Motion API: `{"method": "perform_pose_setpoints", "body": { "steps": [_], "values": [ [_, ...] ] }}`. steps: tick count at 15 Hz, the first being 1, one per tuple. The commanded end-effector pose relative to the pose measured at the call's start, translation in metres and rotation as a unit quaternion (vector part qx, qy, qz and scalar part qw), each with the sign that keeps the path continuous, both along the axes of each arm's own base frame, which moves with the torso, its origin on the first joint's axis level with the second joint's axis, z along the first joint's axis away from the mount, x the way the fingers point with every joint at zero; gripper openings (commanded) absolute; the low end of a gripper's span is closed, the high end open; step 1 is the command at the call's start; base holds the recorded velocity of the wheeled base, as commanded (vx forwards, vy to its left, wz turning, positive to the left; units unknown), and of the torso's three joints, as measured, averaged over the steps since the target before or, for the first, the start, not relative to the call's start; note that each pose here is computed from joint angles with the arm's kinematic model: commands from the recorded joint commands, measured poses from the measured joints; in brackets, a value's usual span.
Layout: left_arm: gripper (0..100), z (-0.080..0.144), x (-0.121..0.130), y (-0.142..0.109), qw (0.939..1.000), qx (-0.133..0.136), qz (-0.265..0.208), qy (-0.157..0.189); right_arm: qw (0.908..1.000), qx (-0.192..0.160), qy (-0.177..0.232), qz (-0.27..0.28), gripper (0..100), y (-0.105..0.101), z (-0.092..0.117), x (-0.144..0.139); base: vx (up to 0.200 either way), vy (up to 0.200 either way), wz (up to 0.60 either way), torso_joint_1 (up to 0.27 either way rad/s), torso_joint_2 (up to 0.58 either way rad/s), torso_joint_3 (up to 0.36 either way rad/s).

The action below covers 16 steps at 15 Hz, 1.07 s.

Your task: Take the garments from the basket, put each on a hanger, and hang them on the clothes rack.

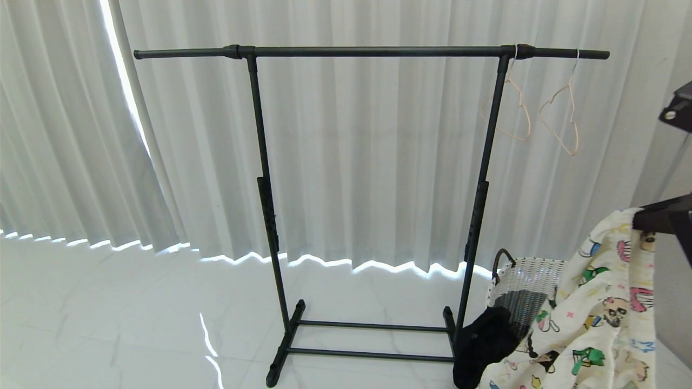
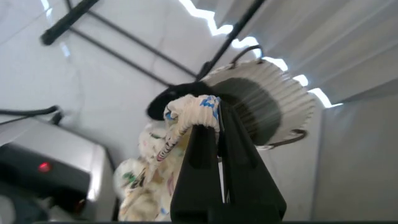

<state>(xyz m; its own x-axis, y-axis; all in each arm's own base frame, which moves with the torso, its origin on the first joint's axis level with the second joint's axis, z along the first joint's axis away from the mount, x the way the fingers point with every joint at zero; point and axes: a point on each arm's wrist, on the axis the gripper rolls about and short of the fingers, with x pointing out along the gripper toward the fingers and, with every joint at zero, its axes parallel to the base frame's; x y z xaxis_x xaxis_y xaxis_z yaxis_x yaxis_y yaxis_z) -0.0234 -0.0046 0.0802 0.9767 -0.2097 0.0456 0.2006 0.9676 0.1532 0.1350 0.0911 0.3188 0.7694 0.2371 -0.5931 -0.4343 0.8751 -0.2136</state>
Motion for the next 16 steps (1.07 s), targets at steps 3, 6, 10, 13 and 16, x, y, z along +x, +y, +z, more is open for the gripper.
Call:
{"method": "perform_pose_setpoints", "body": {
  "steps": [3,6,10,13,16],
  "values": [
    [100,0.0,0.0,0.001,0.9999,0.005,0.012,-0.001,0.9976,-0.034,0.051,0.031,0,0.034,-0.023,0.023,0.0,0.0,0.0,0.0,0.0,0.0],
    [100,0.0,0.0,0.003,0.995,-0.079,0.06,0.012,0.9975,-0.026,0.057,0.031,0,0.041,-0.025,0.024,0.0,0.0,0.0,0.0,0.0,0.0],
    [100,0.0,0.001,0.005,0.9915,-0.076,0.106,0.009,0.9965,-0.007,0.077,0.032,0,0.053,-0.031,0.02,0.0,0.0,0.0,0.0,0.0,0.0],
    [100,0.003,0.0,0.004,0.9929,-0.079,0.089,0.004,0.9956,-0.012,0.082,0.043,0,0.061,-0.034,0.021,0.0,0.0,0.0,0.0,0.0,0.0],
    [100,0.071,-0.001,-0.001,0.9929,-0.114,-0.034,-0.004,0.9964,-0.002,0.071,0.046,0,0.068,-0.034,0.027,0.0,0.0,0.0,0.0,0.0,0.0]
  ]
}}
